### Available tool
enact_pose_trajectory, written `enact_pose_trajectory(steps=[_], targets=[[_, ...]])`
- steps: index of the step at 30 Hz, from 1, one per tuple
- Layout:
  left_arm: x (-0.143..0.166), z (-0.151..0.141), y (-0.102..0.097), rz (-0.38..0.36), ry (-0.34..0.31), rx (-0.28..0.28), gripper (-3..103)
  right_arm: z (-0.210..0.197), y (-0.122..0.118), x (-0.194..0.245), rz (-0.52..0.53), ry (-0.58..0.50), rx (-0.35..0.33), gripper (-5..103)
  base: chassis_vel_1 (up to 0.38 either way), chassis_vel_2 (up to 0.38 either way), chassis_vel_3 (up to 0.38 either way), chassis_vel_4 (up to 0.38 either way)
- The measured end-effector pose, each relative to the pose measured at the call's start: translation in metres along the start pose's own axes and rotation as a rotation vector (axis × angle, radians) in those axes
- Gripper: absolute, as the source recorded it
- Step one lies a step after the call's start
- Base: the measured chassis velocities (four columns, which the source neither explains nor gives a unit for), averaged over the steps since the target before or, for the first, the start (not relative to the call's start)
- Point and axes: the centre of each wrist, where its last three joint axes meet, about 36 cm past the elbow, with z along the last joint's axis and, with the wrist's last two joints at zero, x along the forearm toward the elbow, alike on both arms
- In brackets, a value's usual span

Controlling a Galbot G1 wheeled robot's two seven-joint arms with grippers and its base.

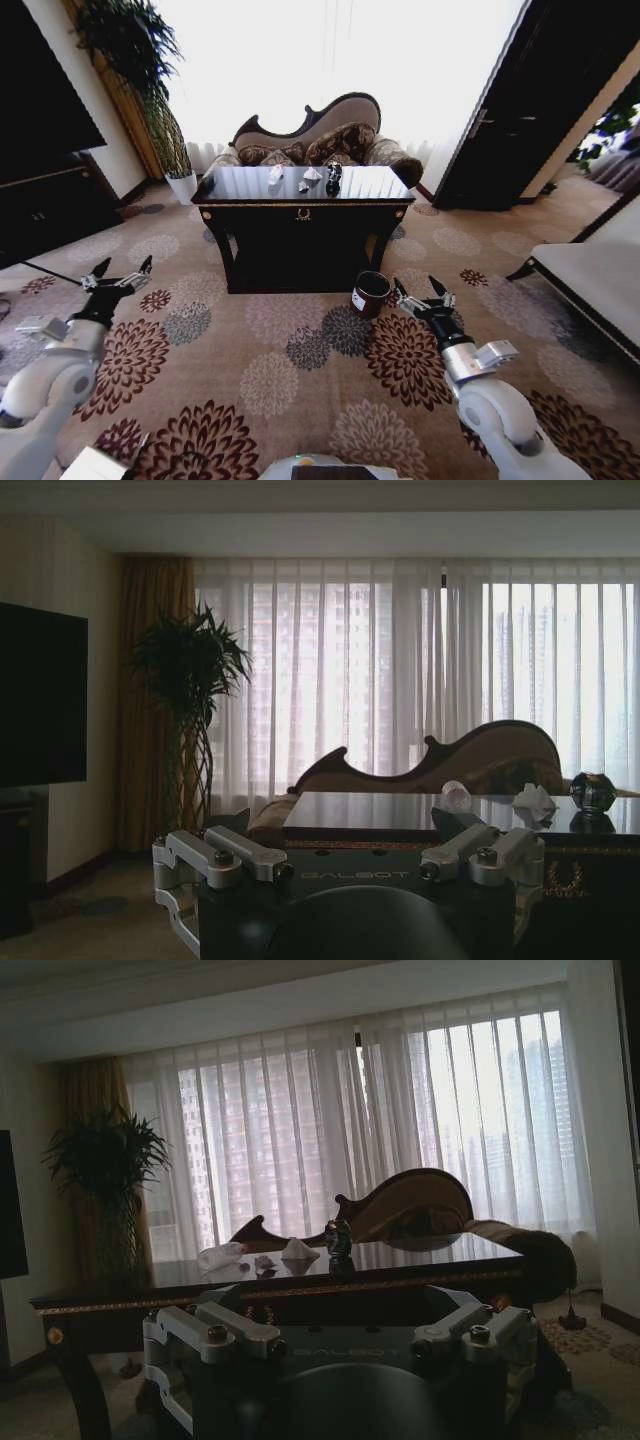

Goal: Move to the front of the table and place the trash on the table into the trash bin.

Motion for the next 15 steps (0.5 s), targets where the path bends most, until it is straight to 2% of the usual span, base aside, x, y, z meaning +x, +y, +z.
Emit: enact_pose_trajectory(steps=[15], targets=[[0.0023, 0.0008, -0.0026, 0.004, 0.002, 0.004, 100, 0.0004, 0.0014, 0.0030, -0.006, 0.005, -0.007, 100, 0.000, 0.000, 0.000, 0.000]])
